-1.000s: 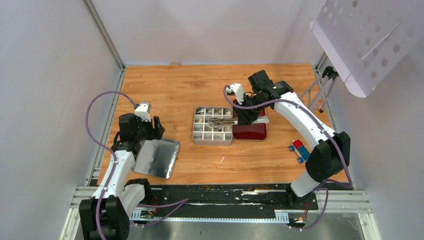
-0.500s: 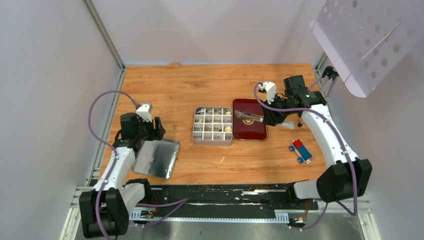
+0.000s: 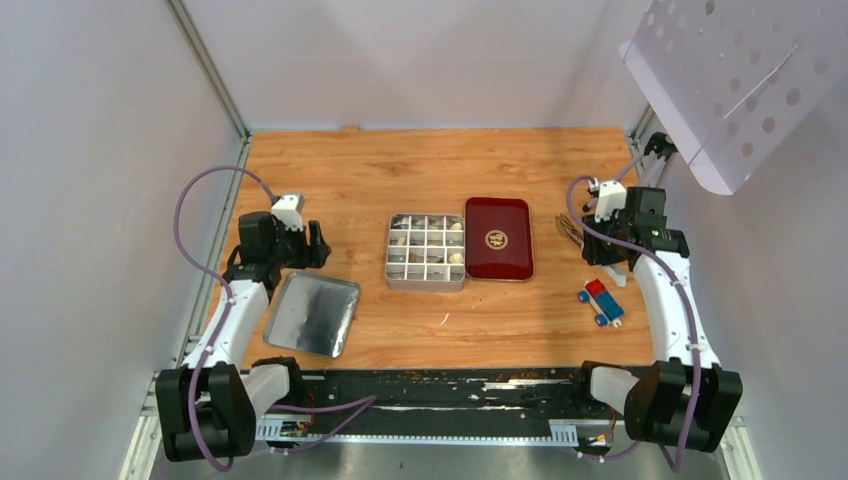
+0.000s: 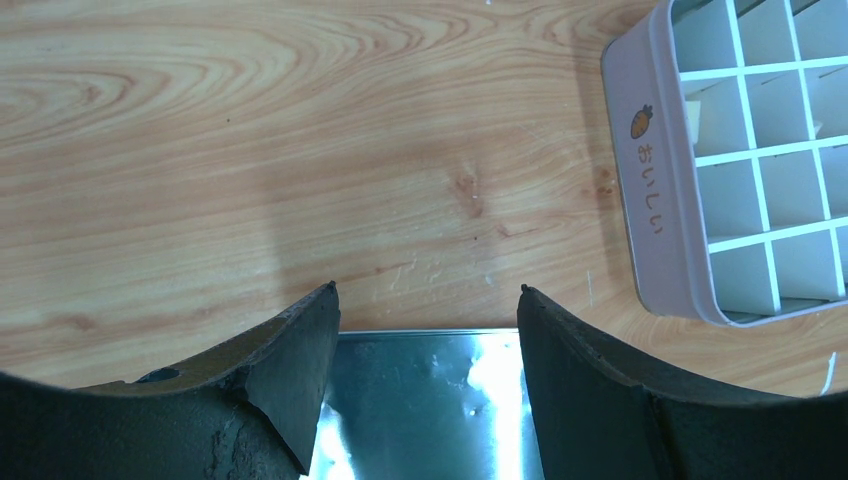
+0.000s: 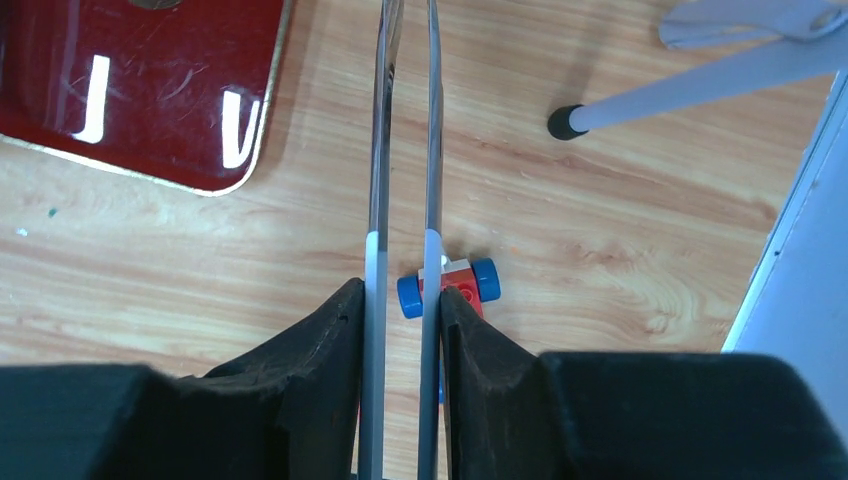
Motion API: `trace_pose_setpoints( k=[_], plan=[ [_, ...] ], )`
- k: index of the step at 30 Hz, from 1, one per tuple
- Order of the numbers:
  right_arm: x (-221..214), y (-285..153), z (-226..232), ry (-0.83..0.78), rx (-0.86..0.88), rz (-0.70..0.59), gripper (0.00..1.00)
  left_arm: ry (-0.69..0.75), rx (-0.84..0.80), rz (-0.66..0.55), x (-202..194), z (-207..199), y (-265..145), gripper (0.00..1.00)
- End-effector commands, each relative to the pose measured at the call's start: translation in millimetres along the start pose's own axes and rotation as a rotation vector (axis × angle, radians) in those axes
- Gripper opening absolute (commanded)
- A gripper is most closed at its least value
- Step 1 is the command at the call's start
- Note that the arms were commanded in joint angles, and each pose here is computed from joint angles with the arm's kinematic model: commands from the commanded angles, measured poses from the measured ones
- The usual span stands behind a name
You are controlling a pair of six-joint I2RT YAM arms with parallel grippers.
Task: Pack the chocolate
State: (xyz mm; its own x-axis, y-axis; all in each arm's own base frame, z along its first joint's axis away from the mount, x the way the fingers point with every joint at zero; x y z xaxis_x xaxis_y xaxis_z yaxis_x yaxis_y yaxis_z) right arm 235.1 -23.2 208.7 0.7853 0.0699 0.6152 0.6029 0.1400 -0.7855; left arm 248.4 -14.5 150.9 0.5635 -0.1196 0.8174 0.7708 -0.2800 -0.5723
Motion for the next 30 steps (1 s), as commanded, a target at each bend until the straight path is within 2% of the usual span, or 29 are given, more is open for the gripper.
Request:
trace_pose_setpoints(
  k=[1,14,18,20,25,30],
  plan=[
    [13,11,-12,0.131,-0.068,-0.094,0.31,0.039,-0.017,-0.042,22,-1,-2,0.74],
    [-12,38,9,0.338,0.111,0.029,0.37,0.036,0.009,-0.041,25,-1,-4,0.73],
    [-14,40,9,0.382,0.096,0.050,0.55,0.050,0.009,-0.040,28,0,-4,0.73],
    [-11,40,8,0.392,0.089,0.057,0.59,0.073,0.020,-0.041,36,3,-5,0.74],
    [-5,29,9,0.381,0.100,0.073,0.62,0.214,0.057,-0.015,49,13,-13,0.74],
    [1,19,14,0.334,0.154,0.026,0.61,0.374,0.063,0.079,43,19,-25,0.73]
  ],
)
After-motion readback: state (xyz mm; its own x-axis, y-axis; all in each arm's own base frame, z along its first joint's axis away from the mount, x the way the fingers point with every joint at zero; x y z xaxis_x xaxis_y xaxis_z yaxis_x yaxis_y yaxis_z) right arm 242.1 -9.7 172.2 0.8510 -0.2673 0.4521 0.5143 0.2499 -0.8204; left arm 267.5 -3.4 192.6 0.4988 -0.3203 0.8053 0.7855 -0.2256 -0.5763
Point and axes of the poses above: each gripper's point midway between its finger pads, its own y axis out along the fingers, its own z axis along the line the jaws close on, x = y × z, the point moved 7 cm from there along -y, back along the fingers, and after that the axes turned 10 degrees about y, right-handed, at the moved point
